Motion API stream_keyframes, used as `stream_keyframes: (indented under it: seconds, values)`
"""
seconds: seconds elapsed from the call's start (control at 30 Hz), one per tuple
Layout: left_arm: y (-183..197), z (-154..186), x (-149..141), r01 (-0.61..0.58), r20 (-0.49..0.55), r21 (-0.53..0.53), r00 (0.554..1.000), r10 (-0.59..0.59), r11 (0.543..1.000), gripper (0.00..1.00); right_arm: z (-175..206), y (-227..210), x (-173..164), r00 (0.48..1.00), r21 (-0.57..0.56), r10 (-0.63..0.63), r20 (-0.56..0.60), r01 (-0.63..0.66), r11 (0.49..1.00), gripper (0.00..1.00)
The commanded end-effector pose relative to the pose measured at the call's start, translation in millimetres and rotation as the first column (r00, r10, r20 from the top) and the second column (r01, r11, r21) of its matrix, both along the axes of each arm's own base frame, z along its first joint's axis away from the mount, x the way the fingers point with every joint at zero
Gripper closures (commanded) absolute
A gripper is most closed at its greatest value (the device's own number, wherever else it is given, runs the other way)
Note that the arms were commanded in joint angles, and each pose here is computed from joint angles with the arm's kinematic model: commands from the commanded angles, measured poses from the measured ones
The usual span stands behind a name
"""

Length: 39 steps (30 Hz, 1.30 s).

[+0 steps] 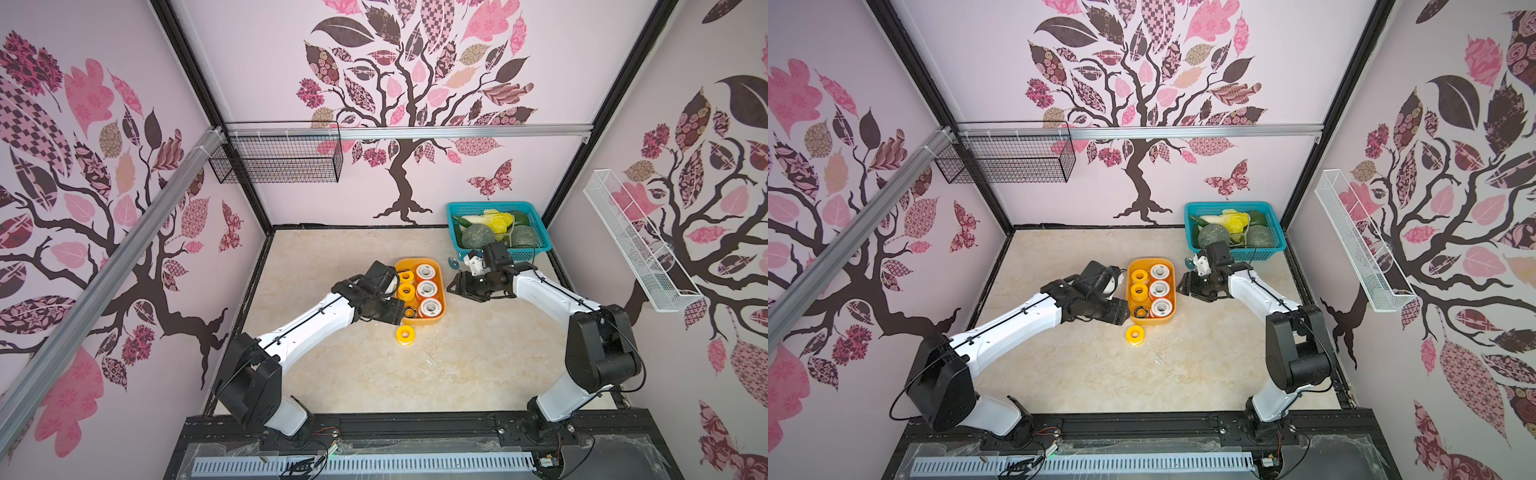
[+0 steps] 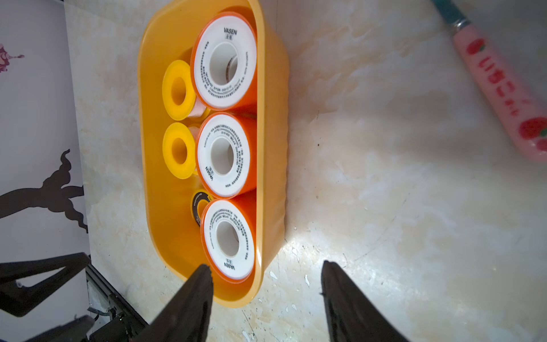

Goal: Put the sealing tape into the storage box
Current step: Pick up the sealing tape at the center of the board.

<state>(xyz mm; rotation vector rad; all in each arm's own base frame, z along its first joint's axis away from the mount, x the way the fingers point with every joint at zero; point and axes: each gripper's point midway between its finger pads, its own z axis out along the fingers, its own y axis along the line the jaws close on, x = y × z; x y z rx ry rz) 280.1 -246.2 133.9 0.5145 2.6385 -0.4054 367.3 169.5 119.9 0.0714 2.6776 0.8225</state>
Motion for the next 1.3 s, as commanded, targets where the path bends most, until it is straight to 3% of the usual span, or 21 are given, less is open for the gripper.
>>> stream_keyframes:
  seconds: [0.0,0.17,0.37,0.77,1.27]
  values:
    - [0.7,-6.6,-4.0,0.016,0.065,0.081,0.998,-0.021,0.997,0.23,17.9,4.1,4.3,0.999,0.044,0.000,0.048,-0.002,0.999,0.37]
    - [-22.7,-21.0,-20.0,0.096,0.077,0.098,0.992,-0.104,0.991,0.14,16.1,4.1,2.9,0.999,0.044,0.001,0.044,-0.003,0.999,0.37]
    - [-39.8,-45.6,-28.7,0.149,0.044,0.097,0.987,-0.154,0.984,0.13,10.2,3.7,0.5,1.000,0.041,0.003,0.029,-0.005,0.999,0.37]
    - [-44.3,-83.1,-19.0,0.122,0.008,0.147,0.992,-0.125,0.981,0.12,8.7,6.6,0.0,1.000,0.056,0.010,0.015,-0.011,0.998,0.37]
    - [-44.3,-99.3,-9.3,0.093,0.006,0.199,0.995,-0.096,0.976,0.15,5.5,9.4,0.5,1.000,0.066,0.023,-0.004,-0.022,0.998,0.37]
